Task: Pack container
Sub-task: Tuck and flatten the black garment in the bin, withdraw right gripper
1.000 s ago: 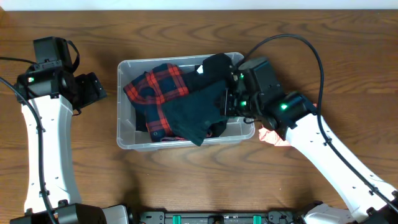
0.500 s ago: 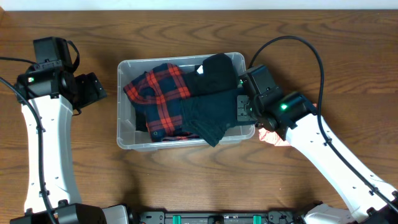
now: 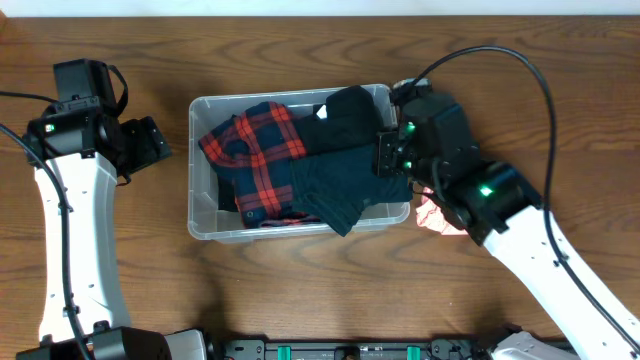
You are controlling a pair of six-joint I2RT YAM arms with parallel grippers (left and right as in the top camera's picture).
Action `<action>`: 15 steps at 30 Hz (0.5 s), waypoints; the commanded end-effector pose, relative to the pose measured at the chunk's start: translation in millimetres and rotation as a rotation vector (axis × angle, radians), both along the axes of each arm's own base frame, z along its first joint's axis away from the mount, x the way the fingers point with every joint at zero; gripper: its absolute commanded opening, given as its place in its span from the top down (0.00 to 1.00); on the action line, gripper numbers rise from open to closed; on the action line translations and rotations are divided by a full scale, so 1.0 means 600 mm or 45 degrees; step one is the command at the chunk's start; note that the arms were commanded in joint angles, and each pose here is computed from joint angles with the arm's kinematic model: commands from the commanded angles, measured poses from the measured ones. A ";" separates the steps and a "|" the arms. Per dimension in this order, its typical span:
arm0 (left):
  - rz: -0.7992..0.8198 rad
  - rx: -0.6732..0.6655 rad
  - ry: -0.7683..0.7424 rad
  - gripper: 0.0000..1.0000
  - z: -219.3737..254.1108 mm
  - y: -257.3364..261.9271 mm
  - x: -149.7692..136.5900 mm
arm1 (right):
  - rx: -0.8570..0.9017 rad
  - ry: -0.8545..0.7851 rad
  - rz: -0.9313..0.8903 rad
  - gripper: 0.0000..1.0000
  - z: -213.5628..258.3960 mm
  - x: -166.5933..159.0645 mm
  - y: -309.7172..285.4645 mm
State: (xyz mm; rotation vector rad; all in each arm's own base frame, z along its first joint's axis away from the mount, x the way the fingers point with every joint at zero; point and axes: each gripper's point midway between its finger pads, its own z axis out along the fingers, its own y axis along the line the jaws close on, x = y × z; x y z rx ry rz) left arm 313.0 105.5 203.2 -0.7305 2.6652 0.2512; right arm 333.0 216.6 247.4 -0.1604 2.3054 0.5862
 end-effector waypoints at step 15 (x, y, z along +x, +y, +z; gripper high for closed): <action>0.012 0.011 0.009 0.02 -0.001 0.005 -0.002 | -0.340 0.670 0.155 0.99 -0.355 -0.067 0.086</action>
